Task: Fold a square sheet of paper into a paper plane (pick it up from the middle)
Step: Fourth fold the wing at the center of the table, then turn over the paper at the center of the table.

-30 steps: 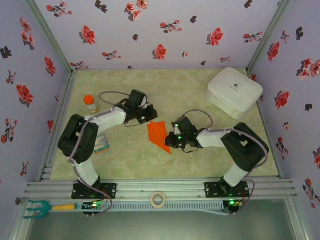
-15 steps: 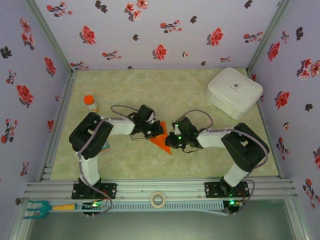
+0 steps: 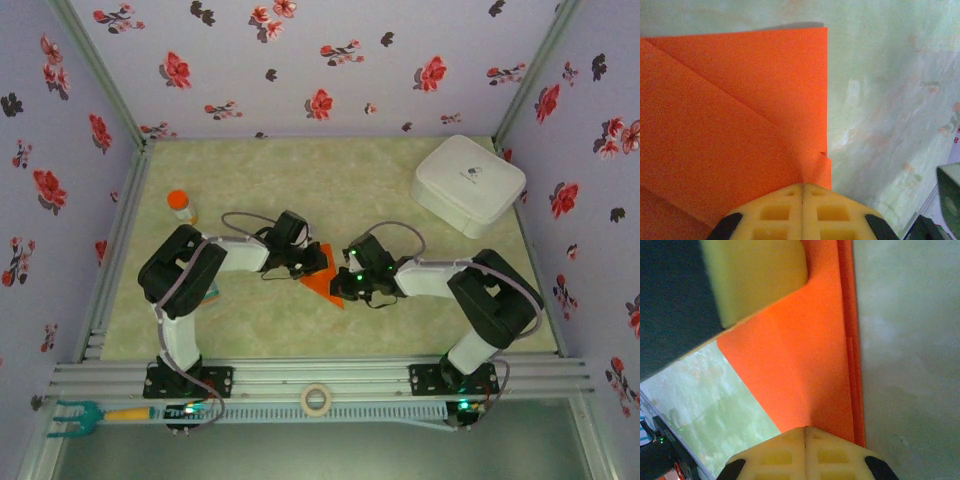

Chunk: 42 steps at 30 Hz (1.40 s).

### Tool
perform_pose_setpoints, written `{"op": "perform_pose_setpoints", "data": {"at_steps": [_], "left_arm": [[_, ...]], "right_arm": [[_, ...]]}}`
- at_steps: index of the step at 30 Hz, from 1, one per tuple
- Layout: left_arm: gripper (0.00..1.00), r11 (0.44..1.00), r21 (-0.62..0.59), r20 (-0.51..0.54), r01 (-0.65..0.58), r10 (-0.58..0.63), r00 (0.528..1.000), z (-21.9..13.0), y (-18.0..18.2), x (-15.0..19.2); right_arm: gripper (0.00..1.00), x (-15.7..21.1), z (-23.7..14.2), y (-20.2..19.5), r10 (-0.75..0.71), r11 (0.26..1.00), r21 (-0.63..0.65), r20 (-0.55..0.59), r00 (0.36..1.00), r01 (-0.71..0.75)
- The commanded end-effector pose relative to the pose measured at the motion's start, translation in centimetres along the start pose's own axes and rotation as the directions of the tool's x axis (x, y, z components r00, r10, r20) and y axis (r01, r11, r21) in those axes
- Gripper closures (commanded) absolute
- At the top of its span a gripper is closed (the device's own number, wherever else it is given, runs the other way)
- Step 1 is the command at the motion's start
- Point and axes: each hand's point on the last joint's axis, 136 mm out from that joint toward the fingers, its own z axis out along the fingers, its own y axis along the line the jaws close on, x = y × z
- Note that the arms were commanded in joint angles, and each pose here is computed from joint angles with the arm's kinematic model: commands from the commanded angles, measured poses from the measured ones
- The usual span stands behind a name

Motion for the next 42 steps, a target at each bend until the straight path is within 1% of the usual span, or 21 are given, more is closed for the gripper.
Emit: {"op": "perform_pose_setpoints", "data": {"at_steps": [1,4,8,16,26,31,34,36,37,40,41,42], "left_arm": [[1.0,0.993,-0.108,-0.014,0.052,-0.054,0.998,0.4,3.5,1.0],[1.0,0.992,-0.112,-0.015,0.055,-0.057,0.998,0.4,3.6,1.0],[1.0,0.992,-0.112,-0.016,0.054,-0.056,0.998,0.4,3.7,1.0],[1.0,0.991,-0.12,-0.009,0.06,-0.061,0.998,0.4,3.8,0.9],[1.0,0.991,-0.118,-0.002,0.069,-0.07,0.998,0.2,3.9,1.0],[1.0,0.991,-0.105,0.007,0.079,-0.079,0.997,0.1,3.7,1.0],[1.0,0.992,-0.093,0.015,0.09,-0.089,0.996,0.0,3.6,1.0],[1.0,0.992,-0.087,0.017,0.091,-0.09,0.996,-0.1,3.4,1.0],[1.0,0.992,-0.085,0.019,0.092,-0.091,0.996,-0.2,3.4,1.0],[1.0,0.992,-0.077,0.026,0.097,-0.095,0.995,-0.4,3.2,1.0],[1.0,0.992,-0.072,0.027,0.099,-0.097,0.995,-0.4,3.1,1.0],[1.0,0.993,-0.068,0.028,0.101,-0.099,0.995,-0.4,3.0,0.9]], "right_arm": [[0.98,1.0,0.9,-1.6,0.043,0.998,0.044,-0.036,0.998,-0.041],[0.97,2.3,1.1,-3.3,0.071,0.995,0.072,-0.055,0.996,-0.067],[0.97,3.5,0.3,-4.6,0.09,0.992,0.095,-0.048,0.995,-0.085],[0.97,4.9,-1.2,-4.9,0.101,0.992,0.079,-0.042,0.994,-0.098],[0.98,6.6,-2.3,-6.5,0.14,0.985,0.106,-0.036,0.989,-0.136],[0.97,6.2,-3.8,-5.9,0.145,0.986,0.072,0.03,0.989,-0.147],[0.93,5.0,-4.9,-4.7,0.153,0.987,0.039,0.089,0.984,-0.157],[0.85,4.1,-5.3,-3.6,0.174,0.985,0.005,0.116,0.978,-0.175],[0.81,3.8,-5.3,-3.2,0.182,0.983,-0.008,0.119,0.976,-0.182],[0.79,3.2,-5.1,-2.0,0.2,0.98,-0.046,0.11,0.974,-0.196],[0.75,3.1,-4.9,-1.9,0.215,0.976,-0.054,0.104,0.971,-0.21],[0.74,3.0,-4.7,-1.9,0.228,0.973,-0.054,0.101,0.968,-0.224]]}}
